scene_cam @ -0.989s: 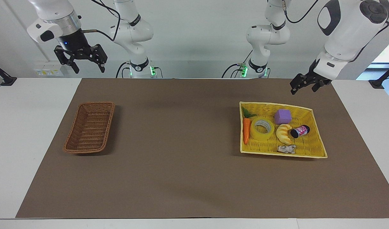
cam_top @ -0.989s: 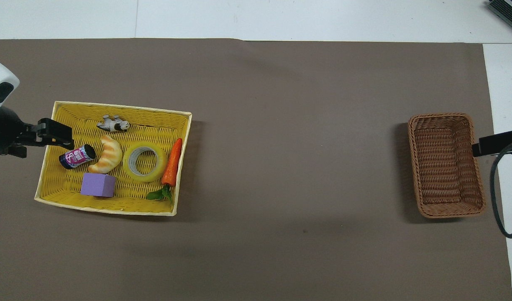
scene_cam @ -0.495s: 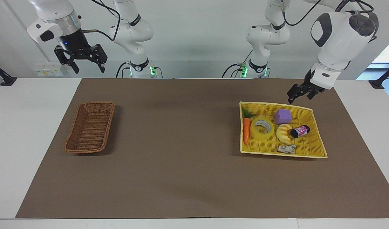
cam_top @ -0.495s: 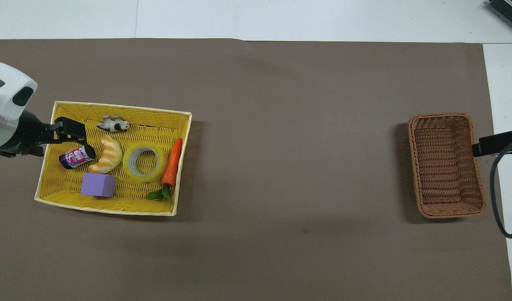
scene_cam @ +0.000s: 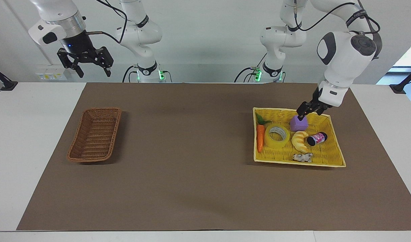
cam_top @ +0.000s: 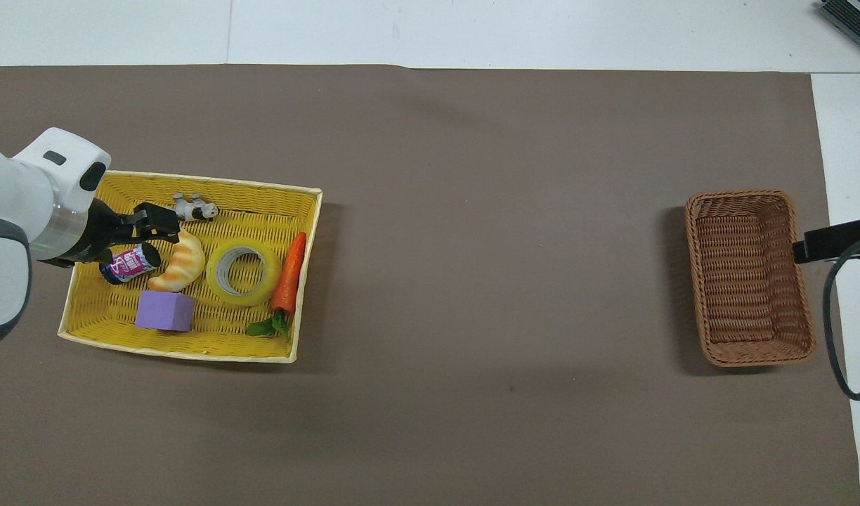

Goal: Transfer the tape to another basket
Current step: 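Reach the left gripper over the yellow tray toward the tape roll, then grasp the tape roll rim with the left gripper and lift it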

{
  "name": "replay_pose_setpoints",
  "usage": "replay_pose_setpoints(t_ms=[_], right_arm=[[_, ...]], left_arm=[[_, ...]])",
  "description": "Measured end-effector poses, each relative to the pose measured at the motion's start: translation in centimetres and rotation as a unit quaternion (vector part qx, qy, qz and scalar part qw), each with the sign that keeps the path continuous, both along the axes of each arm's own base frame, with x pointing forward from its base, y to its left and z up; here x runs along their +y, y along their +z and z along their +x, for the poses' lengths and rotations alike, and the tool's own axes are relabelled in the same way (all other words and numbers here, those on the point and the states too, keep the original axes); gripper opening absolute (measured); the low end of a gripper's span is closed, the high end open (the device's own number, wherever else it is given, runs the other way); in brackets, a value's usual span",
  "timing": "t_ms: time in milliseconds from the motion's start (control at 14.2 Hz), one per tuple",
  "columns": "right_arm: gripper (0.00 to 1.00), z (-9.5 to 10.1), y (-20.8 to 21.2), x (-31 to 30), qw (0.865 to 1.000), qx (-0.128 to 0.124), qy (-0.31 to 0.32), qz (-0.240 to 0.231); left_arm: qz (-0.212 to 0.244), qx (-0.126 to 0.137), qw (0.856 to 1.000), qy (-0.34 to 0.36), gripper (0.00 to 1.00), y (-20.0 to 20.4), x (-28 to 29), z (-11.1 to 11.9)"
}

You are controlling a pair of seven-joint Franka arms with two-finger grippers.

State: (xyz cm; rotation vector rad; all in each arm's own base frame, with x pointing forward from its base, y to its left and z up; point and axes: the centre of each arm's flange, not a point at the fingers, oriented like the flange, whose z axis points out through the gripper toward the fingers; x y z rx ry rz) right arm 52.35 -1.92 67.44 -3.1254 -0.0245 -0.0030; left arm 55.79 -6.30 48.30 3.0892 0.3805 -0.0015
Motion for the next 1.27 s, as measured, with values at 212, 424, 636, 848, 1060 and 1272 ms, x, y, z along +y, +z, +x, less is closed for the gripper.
replay_pose_setpoints(t_ms=[212,424,636,848,1060,1272], right_arm=[[1.00,0.0,0.0,0.0,1.000,0.000,0.000,0.000],[1.00,0.0,0.0,0.0,1.000,0.000,0.000,0.000],[1.00,0.0,0.0,0.0,1.000,0.000,0.000,0.000],[1.00,0.0,0.0,0.0,1.000,0.000,0.000,0.000],[1.00,0.0,0.0,0.0,1.000,0.000,0.000,0.000],[1.00,0.0,0.0,0.0,1.000,0.000,0.000,0.000]], left_arm=[[0.002,0.008,1.000,-0.009,1.00,-4.0,-1.5,0.5],[0.004,0.016,1.000,-0.015,1.00,-7.9,-2.6,0.9],[0.005,0.021,1.000,-0.020,1.00,-11.3,-3.2,0.1],[0.006,0.025,0.999,-0.019,1.00,-13.9,-3.0,-1.2],[0.007,0.027,0.999,-0.019,1.00,-15.1,-2.9,-1.9],[0.007,0.026,0.999,-0.019,1.00,-15.0,-2.9,-1.9]])
